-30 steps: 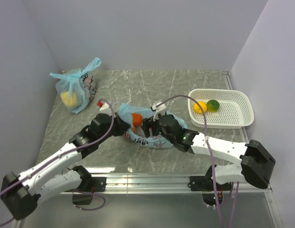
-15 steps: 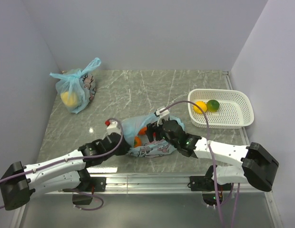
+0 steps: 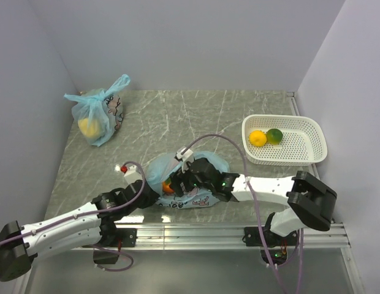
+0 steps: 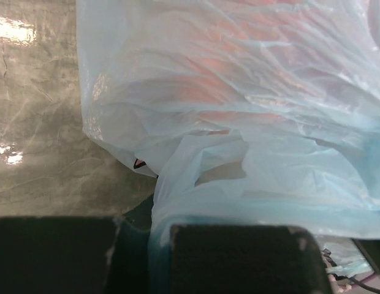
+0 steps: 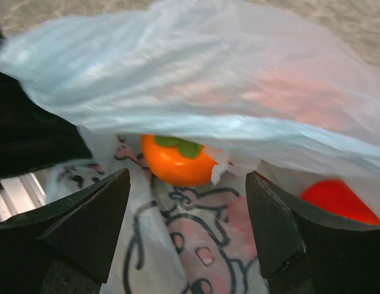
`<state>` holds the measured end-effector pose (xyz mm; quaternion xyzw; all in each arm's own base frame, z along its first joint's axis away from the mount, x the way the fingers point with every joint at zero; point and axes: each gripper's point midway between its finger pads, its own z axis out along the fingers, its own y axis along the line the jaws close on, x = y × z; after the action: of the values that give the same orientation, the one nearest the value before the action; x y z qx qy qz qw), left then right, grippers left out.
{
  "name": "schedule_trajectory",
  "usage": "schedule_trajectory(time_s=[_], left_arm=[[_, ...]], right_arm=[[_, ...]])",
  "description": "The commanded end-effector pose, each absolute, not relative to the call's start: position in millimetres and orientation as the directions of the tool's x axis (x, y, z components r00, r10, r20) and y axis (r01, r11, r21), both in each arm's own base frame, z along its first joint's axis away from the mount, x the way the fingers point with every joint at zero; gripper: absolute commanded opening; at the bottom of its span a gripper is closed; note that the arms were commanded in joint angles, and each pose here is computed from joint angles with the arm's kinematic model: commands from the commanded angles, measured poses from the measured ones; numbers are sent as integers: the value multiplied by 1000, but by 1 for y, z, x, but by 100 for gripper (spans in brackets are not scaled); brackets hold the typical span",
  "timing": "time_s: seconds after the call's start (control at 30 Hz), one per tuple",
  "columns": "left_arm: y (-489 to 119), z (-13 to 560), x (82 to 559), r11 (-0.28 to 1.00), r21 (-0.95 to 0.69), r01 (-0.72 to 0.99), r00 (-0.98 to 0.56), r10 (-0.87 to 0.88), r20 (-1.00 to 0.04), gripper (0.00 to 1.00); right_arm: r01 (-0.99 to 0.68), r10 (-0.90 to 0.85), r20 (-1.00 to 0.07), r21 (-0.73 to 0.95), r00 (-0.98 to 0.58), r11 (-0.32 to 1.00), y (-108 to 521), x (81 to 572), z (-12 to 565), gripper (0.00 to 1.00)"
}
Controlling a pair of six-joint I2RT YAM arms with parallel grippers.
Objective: Untie the knot of the plastic bag and take out the fruit
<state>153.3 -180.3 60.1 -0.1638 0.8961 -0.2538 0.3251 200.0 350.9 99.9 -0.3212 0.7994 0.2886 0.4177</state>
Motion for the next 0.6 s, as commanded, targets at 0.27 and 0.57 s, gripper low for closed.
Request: schedule_trajectory(time_s=[0.27, 0.57], left_arm=[[-194, 82, 171, 811, -577, -99, -700, -469, -539, 1], [-193, 79, 170, 808, -580, -101, -700, -472, -536, 1]], right_arm=[[-710, -195, -886, 188, -421, 679, 397, 229, 110, 91], [-719, -244, -849, 206, -469, 663, 424, 233, 69, 91]])
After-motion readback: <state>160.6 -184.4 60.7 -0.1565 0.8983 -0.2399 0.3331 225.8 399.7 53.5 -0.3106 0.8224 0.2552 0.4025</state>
